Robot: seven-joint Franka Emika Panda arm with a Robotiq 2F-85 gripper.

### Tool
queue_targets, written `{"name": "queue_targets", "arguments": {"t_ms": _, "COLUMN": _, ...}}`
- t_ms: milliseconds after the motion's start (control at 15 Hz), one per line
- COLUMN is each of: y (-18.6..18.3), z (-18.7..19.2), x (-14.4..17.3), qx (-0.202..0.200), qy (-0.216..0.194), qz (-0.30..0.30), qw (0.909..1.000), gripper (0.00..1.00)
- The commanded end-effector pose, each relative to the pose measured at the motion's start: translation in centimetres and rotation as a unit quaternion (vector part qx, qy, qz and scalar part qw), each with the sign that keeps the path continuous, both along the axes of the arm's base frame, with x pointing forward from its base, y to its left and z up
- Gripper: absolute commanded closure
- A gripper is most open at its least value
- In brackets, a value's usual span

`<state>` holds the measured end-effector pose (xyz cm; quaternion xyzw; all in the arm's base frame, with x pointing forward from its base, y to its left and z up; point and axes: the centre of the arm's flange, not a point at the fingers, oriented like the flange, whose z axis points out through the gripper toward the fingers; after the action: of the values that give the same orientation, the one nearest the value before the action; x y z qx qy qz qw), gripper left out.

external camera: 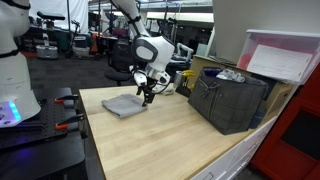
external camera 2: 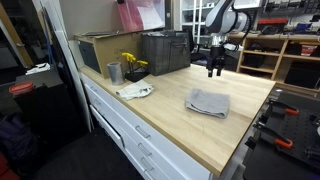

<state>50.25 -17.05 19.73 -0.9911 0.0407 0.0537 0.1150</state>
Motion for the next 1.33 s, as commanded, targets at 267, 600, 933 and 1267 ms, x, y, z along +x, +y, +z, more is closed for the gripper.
{"name": "queue_targets", "arguments": {"t_ms": 267, "y": -0.9, "z": -2.9, "x": -5.0, "qx": 0.021, "qy": 0.048, "qz": -0.010, "qw": 0.9986, "gripper": 0.00}}
{"name": "queue_targets", "arguments": {"t_ms": 600, "y": -1.9, "z": -5.1, "x": -5.6, "qx": 0.082, "qy": 0.071, "qz": 0.050, "qw": 0.9929, "gripper": 0.00}}
{"name": "queue_targets", "arguments": {"t_ms": 933, "y": -2.4, "z": -8.4, "x": -6.3, "qx": 0.133, "qy": 0.099, "qz": 0.097, "qw": 0.9814, "gripper": 0.00}}
{"name": "queue_targets", "arguments": {"t_ms": 1267, "y": -0.8, "z": -10.6, "x": -4.9, "qx": 0.149, "qy": 0.107, "qz": 0.114, "qw": 0.9764, "gripper": 0.00}}
